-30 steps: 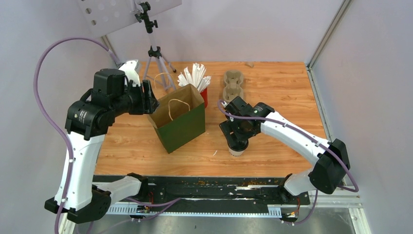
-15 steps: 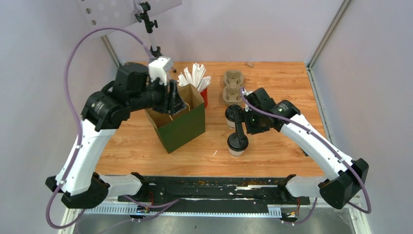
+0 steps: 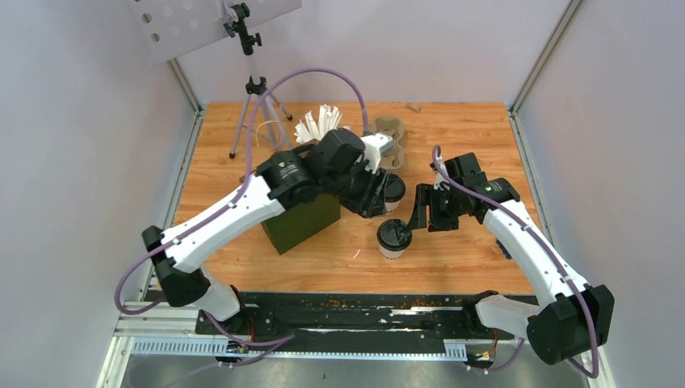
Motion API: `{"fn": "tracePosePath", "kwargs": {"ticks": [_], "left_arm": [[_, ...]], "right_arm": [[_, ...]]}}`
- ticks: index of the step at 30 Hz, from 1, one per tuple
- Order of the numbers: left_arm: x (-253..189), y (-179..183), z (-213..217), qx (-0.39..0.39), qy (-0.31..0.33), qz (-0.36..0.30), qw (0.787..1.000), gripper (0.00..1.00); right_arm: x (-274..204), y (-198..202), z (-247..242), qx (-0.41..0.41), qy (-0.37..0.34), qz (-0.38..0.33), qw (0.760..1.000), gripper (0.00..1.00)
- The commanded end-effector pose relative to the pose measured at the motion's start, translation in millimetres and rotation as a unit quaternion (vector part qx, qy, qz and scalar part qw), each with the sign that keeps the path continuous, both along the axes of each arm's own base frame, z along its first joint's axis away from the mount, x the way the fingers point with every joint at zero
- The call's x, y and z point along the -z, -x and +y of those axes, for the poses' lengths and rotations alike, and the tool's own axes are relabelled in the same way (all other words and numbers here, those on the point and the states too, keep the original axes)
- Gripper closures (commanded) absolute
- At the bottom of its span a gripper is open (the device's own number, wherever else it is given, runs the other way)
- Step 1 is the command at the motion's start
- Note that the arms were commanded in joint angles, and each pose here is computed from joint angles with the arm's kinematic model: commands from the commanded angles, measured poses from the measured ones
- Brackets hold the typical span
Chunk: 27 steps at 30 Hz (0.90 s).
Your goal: Pack the takeout coffee
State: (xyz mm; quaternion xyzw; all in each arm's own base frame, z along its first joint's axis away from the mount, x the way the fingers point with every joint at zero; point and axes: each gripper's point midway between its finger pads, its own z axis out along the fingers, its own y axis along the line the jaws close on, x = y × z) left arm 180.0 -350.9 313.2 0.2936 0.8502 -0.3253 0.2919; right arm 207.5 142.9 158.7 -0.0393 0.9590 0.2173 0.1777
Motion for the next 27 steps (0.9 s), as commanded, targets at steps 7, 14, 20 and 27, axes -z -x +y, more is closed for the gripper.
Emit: {"fn": "tracePosePath", "kwargs": {"ticks": [7,14,20,27], "left_arm": [[66.1,-11.5,-44.2,0.029,-0.02,0.037,0.999,0.5],[135.7,-15.4,-39.6,0.027,-0.092,0.06,0.994,0.56],[168.7,-18.7,-40.0,0.026,-0.126,0.073,0.989,0.57],[184.8,-19.0,-43.2,0.03,-0.135,0.083,0.987,0.58]], "right_arm": [[5.3,-2.4,13.1,-0.023,-0.062,-0.011,0.998,0.45],[28.9,3.7,10.8,-0.023,-0.065,0.013,0.997,0.48],[39.4,7.9,5.2,-0.02,-0.06,0.021,0.998,0.51],[41.7,7.8,5.8,-0.025,-0.066,0.022,0.997,0.53]]}}
